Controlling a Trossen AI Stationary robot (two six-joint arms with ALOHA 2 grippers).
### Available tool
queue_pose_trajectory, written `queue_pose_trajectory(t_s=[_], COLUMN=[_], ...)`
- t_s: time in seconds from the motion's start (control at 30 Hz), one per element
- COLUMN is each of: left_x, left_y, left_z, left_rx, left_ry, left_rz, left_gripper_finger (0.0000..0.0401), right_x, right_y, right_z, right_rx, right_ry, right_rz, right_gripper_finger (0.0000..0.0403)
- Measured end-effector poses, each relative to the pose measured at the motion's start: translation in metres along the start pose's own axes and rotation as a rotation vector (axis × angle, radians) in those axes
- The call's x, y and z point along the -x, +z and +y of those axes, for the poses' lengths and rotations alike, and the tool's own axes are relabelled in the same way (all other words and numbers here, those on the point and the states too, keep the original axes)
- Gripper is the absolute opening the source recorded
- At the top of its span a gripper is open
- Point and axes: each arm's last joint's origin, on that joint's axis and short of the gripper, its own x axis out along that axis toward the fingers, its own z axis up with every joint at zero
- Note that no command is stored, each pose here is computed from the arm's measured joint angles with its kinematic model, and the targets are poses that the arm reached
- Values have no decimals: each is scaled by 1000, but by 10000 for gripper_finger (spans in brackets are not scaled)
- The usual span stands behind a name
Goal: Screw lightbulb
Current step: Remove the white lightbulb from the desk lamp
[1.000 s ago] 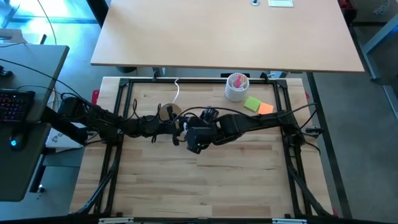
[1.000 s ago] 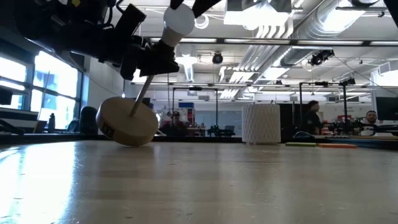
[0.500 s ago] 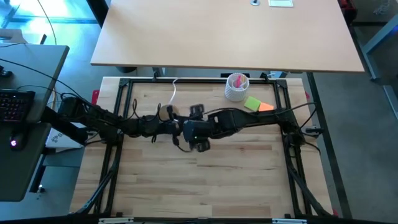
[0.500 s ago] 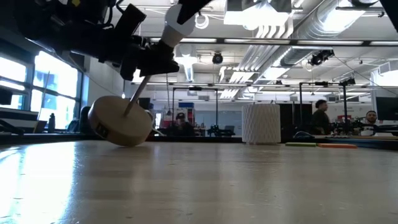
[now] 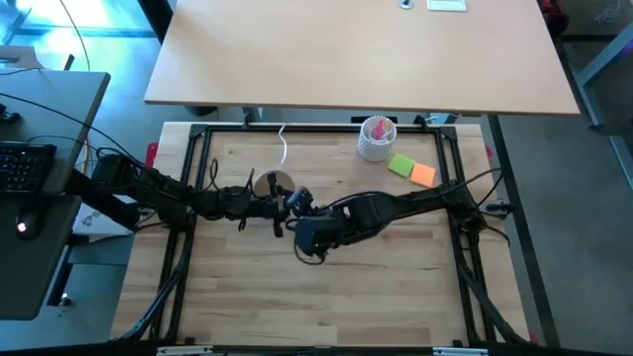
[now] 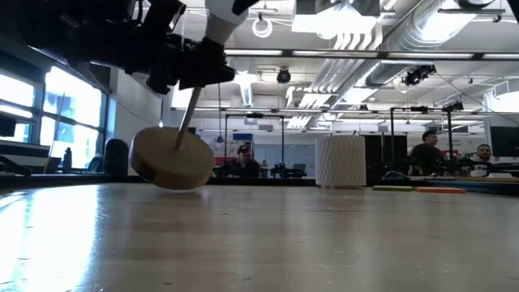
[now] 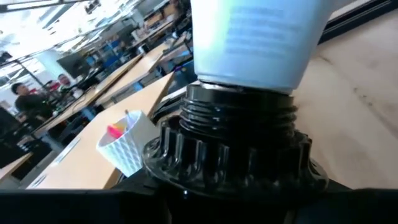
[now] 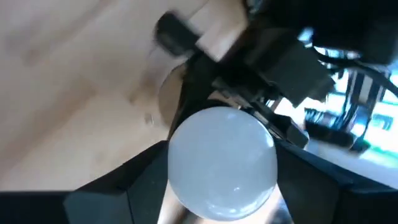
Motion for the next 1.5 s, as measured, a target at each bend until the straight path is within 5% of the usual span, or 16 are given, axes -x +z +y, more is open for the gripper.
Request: queue_pose_trajectory(t_s=[0.2, 0.4, 0.63, 0.73, 1.13, 1.5], left_x=[-1, -1, -1, -1, -1, -1], left_y=[-3, -4, -4, -5, -5, -5], left_z=[2, 4, 3, 3, 3, 3], left_rx=[19, 19, 19, 18, 7, 9], left_ry=[46, 59, 54, 58, 62, 65], left_rz=[39, 52, 51, 53, 59, 62], left_gripper_finger=[154, 154, 154, 154, 154, 154], right_x=[16, 39, 47, 36, -5, -20], right_y=[12, 18, -1, -18, -45, -49], right_z=[11, 10, -5, -9, -33, -33], right_rx=[-396, -582, -1160, -1307, -1410, -1166], right_ry=[26, -190, -257, -199, 92, 121], right_rz=[-31, 16, 33, 103, 90, 108], right_gripper_finger=[297, 299, 300, 300, 300, 259])
